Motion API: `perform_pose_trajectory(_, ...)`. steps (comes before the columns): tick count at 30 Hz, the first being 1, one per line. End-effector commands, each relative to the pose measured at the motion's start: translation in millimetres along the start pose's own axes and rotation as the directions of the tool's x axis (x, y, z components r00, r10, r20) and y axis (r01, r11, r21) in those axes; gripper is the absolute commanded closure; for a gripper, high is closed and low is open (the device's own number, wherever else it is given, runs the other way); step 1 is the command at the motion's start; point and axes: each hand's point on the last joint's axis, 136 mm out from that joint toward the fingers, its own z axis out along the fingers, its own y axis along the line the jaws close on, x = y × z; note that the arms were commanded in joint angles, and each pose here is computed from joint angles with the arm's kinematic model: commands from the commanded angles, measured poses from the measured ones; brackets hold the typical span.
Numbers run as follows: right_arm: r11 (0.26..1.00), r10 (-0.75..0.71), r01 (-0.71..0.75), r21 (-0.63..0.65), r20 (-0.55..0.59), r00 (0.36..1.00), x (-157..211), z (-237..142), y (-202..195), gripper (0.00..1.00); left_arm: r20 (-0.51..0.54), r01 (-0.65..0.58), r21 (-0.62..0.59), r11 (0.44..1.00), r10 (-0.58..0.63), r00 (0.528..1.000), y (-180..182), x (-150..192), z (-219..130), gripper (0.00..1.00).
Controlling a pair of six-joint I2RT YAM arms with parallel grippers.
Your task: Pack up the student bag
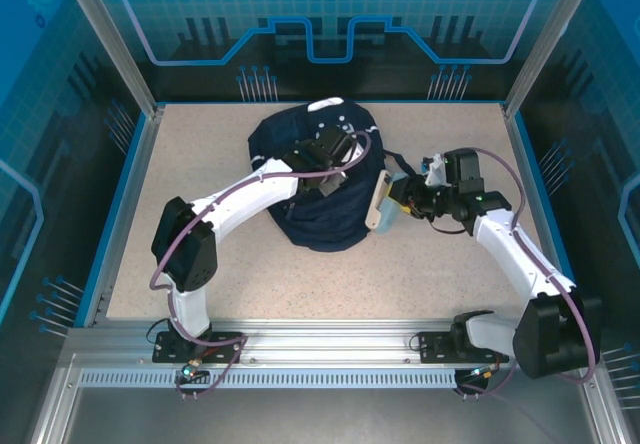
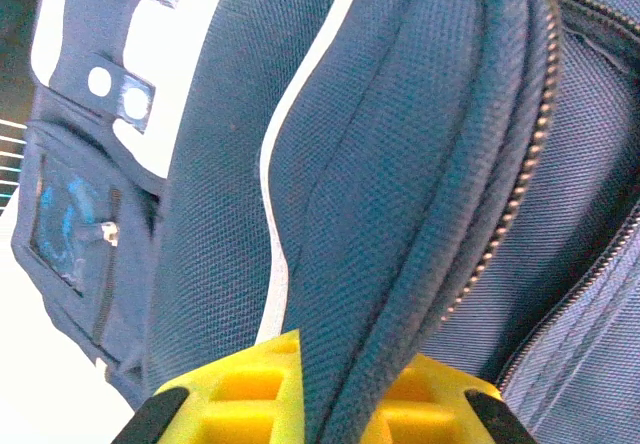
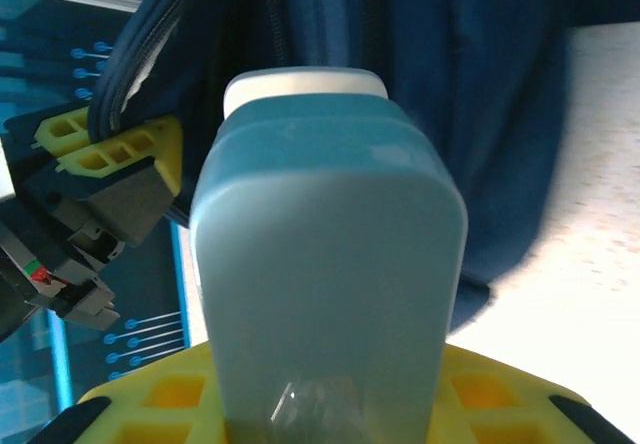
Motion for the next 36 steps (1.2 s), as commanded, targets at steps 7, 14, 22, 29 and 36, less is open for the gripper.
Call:
perform_pose_trajectory(7,0.992,0.012,-0.002,-0.128,0.076,0.997,-17,28,59,0.72,0.237,0.171,0.078,0.982,-0.185,0.954,4,-82,-79,0.95)
perform_pose_trajectory(14,0.988,0.143,-0.136,-0.075,0.101,0.984,-28,57,44,0.72,0.236,0.228,0.140,0.963,-0.257,0.937,1,-94,-87,0.97)
perform_pose_trajectory(22,0.956,0.293,-0.291,-0.042,0.203,0.934,-49,84,31,0.71,0.209,0.268,0.162,0.950,-0.299,0.931,-6,-96,-79,0.98)
perform_pose_trajectory(29,0.955,0.296,-0.294,-0.049,0.066,0.953,-28,94,37,0.45,0.195,0.288,0.151,0.946,-0.314,0.929,-4,-94,-75,0.96)
perform_pose_trajectory(36,0.971,0.234,-0.234,0.042,-0.003,0.972,9,73,18,0.42,0.187,0.286,0.144,0.947,-0.309,0.932,-5,-93,-69,0.94)
